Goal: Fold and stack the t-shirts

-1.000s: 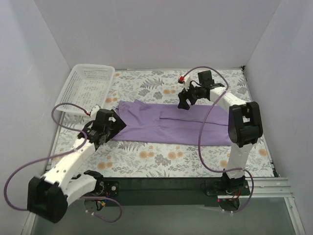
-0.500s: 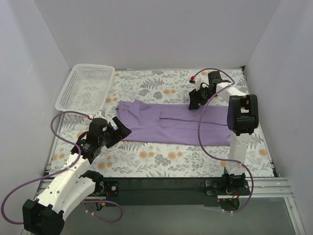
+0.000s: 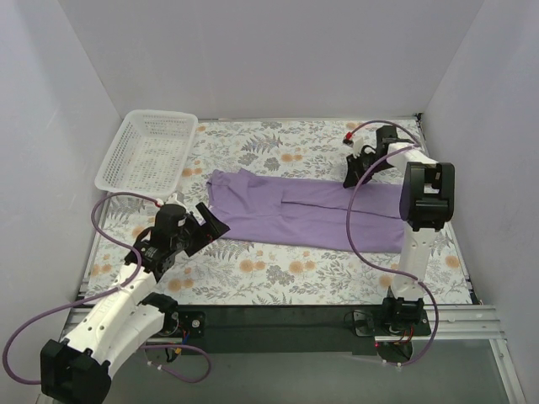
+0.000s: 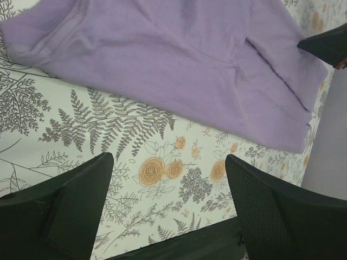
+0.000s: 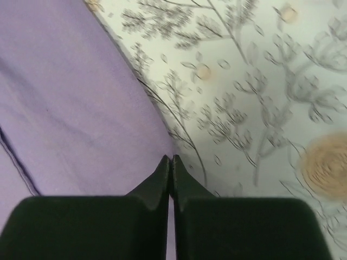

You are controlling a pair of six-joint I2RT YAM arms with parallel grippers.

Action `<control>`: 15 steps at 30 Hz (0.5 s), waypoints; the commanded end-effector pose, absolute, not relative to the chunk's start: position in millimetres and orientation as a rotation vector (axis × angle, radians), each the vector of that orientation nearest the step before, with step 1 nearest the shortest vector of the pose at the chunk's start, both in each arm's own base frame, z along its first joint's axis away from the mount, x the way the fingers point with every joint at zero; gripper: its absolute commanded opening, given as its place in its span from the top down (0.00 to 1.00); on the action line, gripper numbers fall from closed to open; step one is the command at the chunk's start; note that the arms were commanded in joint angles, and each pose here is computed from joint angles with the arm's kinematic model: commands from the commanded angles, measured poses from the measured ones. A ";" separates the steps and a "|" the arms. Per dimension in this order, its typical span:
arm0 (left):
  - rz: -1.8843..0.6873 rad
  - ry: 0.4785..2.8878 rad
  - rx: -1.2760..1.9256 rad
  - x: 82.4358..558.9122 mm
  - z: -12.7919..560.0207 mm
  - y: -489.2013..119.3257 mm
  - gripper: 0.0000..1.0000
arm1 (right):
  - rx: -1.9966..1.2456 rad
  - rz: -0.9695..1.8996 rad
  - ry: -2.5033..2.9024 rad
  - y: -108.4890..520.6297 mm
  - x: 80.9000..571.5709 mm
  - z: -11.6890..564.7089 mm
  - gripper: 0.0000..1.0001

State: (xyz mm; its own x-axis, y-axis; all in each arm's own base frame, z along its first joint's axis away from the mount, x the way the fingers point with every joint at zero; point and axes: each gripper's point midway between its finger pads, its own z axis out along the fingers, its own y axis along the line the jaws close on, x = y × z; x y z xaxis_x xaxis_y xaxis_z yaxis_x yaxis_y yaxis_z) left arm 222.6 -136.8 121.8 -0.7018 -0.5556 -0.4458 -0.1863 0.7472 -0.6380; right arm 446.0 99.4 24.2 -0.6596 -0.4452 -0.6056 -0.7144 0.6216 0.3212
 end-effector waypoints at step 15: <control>-0.940 2.405 -0.623 310.2 76.0 -208.9 0.35 | -0.456 0.510 2.561 -77.8 350.4 15.1 0.43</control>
